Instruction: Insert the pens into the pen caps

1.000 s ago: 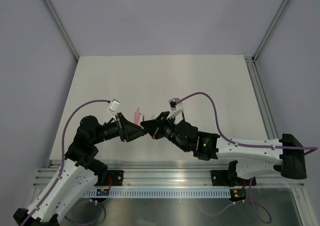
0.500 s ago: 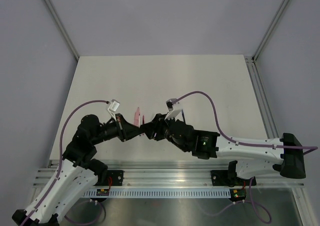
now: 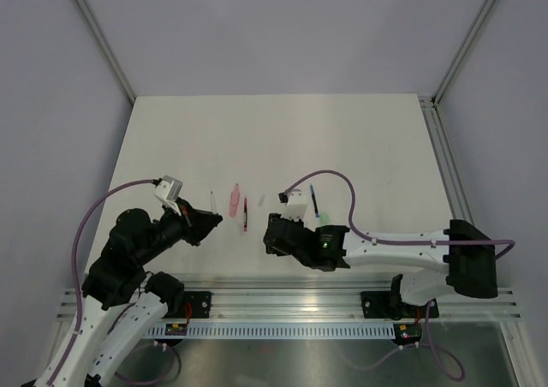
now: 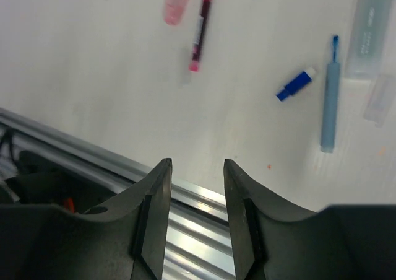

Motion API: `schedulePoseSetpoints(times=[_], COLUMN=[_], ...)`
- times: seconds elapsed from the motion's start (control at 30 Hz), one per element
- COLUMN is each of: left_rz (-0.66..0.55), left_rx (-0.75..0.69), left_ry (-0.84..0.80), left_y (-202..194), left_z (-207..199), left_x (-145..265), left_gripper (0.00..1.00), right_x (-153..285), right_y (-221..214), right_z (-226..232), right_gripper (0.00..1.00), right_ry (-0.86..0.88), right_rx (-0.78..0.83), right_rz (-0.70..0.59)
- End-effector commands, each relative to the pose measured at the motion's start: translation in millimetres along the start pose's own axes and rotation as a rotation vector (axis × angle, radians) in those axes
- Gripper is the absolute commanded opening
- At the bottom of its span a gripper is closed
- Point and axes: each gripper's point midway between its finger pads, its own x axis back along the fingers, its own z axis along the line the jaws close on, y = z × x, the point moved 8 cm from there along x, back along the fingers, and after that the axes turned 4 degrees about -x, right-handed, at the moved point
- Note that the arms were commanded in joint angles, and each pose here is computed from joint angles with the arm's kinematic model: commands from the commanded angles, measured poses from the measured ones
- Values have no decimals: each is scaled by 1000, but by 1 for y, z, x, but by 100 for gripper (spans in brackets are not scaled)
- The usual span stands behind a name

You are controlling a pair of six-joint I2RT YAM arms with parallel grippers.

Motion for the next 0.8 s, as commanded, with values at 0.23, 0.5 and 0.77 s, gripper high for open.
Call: schedulePoseSetpoints(times=[0.23, 0.5, 0.77], left_rz=[-30, -47, -71], left_rx=[-42, -55, -62], left_ry=[42, 20, 7], left_y=[-5, -3, -1], left_z=[8, 6, 5], left_x=[1, 3, 5], left_gripper=[0, 0, 0], right_x=[-60, -90, -105], right_y=[-3, -6, -7], right_z=[-32, -43, -49], right_gripper=[52, 58, 60], right_ry=[-221, -224, -255], right_rx=[-29, -67, -74], right_rz=[52, 93, 94])
